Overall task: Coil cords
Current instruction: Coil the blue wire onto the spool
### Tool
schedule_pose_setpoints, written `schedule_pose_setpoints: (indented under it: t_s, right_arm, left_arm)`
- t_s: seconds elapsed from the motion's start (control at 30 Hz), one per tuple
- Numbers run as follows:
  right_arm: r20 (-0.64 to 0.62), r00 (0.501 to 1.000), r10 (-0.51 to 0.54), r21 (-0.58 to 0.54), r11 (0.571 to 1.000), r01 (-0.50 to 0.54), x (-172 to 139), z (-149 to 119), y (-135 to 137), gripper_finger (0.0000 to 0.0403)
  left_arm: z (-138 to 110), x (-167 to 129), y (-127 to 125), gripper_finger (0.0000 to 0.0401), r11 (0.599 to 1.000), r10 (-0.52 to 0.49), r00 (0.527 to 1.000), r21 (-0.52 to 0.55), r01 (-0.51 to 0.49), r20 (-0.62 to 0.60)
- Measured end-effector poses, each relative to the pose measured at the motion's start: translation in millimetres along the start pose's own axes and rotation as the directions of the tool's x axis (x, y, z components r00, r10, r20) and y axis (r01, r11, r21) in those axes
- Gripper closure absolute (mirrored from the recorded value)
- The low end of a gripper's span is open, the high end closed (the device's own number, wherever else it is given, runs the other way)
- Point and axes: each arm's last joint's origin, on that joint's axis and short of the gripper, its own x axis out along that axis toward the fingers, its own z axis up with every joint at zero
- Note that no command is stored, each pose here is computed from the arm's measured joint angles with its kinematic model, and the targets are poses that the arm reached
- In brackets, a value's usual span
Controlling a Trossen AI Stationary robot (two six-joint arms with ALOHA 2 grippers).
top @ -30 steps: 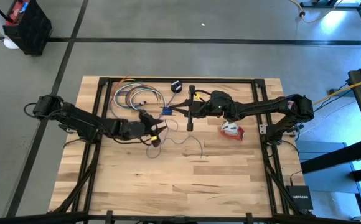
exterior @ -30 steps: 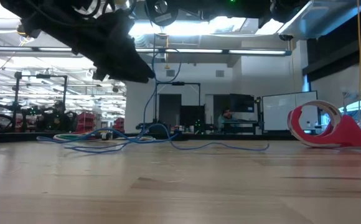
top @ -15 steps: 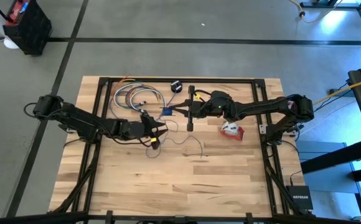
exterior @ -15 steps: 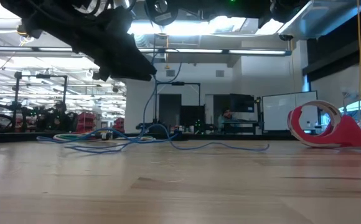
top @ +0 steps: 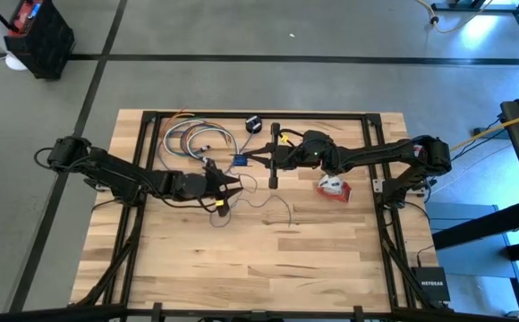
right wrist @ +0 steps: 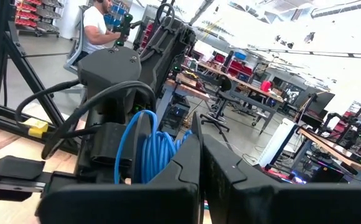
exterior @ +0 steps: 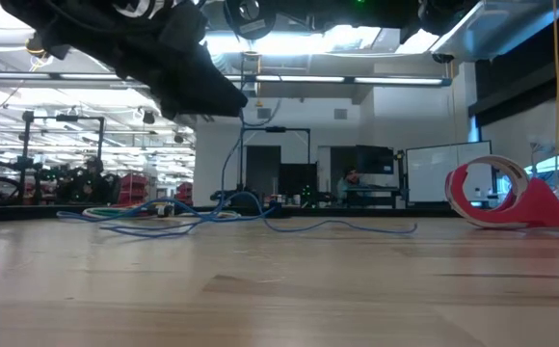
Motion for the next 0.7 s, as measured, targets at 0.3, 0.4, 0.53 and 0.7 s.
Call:
schedule_pose_setpoints:
  t_s: [0.3,0.4,0.53,0.7]
  right_arm:
    - [0.000,1.000,0.000,0.000,1.000,0.000,0.0,0.0,0.0,0.0393]
    - [0.000,1.000,0.000,0.000,1.000,0.000,0.0,0.0,0.1,0.0393]
    - [-0.002,1.000,0.001,0.000,1.000,-0.001,0.0,-0.2,0.1,0.0393]
    - [-0.005,1.000,0.002,0.000,1.000,-0.002,0.1,-0.4,0.3,0.0393]
  left_arm:
    - [0.0,0.1,0.4,0.0369,0.999,0.004,1.000,0.045,-0.004,0.000]
    - [-0.6,0.1,1.0,0.0395,0.998,0.020,1.000,0.058,-0.020,-0.003]
    - [-0.7,-2.8,1.0,0.0398,0.997,0.031,0.999,0.067,-0.030,-0.012]
    - [5.7,-13.1,-0.9,0.0400,0.998,0.016,1.000,0.061,-0.017,0.011]
